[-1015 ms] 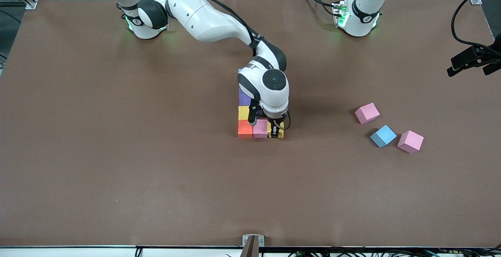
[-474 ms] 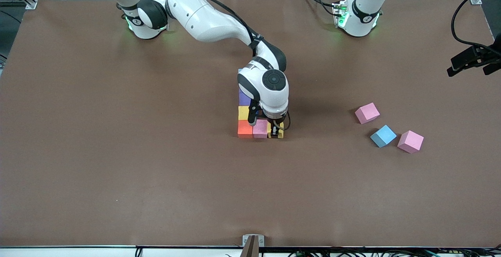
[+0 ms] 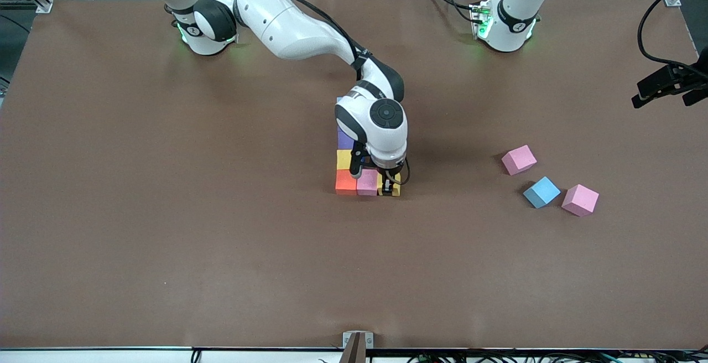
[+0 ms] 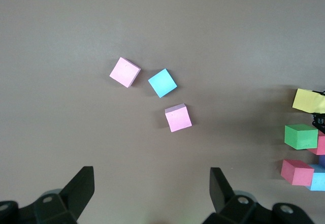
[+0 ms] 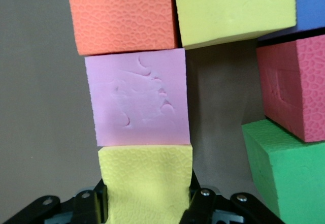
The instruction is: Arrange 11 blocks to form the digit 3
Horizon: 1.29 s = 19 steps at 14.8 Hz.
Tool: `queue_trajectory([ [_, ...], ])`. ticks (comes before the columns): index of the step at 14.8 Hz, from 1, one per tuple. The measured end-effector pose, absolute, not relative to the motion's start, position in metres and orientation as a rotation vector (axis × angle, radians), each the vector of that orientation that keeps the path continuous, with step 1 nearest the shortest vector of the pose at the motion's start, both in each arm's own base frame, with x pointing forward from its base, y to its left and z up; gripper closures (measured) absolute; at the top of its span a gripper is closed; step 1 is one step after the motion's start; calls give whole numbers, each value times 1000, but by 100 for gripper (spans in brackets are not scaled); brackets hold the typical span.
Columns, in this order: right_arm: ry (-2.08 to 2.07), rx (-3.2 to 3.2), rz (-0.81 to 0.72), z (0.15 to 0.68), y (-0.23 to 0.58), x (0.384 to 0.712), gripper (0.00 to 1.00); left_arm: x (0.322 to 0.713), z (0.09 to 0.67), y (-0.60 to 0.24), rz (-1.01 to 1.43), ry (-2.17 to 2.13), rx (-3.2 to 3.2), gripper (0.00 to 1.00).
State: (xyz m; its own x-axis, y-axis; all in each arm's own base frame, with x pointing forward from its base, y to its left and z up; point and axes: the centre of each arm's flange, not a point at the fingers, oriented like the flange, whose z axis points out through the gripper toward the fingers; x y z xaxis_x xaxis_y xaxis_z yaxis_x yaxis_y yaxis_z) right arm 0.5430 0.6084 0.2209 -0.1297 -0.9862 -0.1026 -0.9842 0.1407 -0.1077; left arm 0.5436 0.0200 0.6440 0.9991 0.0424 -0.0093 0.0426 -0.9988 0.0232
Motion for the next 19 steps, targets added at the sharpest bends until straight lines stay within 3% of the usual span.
queue_trajectory([
  [3,2257,-1965,-21,221,607,544,44,544,644,20,-14,66,3117,0],
  [6,2259,-1964,-21,221,607,545,35,544,644,20,-14,66,3117,0],
  [10,2257,-1965,-23,221,606,545,0,544,644,20,-14,66,3117,0],
  [19,2254,-1970,-24,221,606,545,0,544,645,19,-9,64,3118,0],
])
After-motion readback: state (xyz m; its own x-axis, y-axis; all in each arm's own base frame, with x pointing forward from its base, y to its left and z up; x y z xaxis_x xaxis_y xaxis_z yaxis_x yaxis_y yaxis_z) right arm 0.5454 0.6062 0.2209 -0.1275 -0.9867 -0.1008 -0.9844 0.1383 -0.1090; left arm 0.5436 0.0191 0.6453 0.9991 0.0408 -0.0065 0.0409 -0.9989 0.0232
